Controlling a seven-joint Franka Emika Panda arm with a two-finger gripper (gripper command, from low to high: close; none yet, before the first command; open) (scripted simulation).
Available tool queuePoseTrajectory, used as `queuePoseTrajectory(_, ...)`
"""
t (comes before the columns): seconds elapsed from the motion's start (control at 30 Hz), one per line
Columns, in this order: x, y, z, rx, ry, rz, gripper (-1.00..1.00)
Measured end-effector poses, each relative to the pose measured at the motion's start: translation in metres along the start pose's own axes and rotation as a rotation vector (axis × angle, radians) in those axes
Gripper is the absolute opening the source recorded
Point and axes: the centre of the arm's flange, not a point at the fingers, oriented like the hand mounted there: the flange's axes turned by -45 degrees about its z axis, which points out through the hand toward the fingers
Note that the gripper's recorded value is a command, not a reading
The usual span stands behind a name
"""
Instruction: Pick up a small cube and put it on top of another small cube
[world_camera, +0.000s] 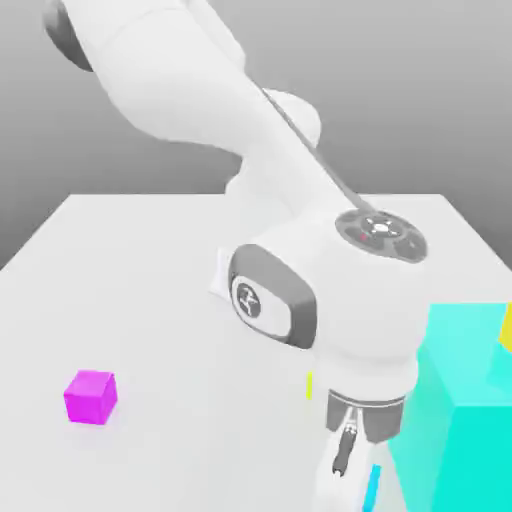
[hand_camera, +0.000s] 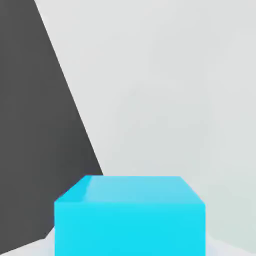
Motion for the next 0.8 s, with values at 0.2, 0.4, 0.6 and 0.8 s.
queuePoseTrajectory(0.2, -0.04, -0.003, -0.094, 0.035, -0.023, 0.019, -1.0)
queuePoseTrajectory(0.4, -0.097, 0.055, -0.184, 0.011, -0.024, -0.12, -1.0)
queuePoseTrajectory(0.6, -0.137, 0.135, -0.196, -0.036, 0.008, -0.34, -1.0)
queuePoseTrajectory(0.8, -0.138, 0.139, -0.179, -0.038, 0.009, -0.347, 1.0)
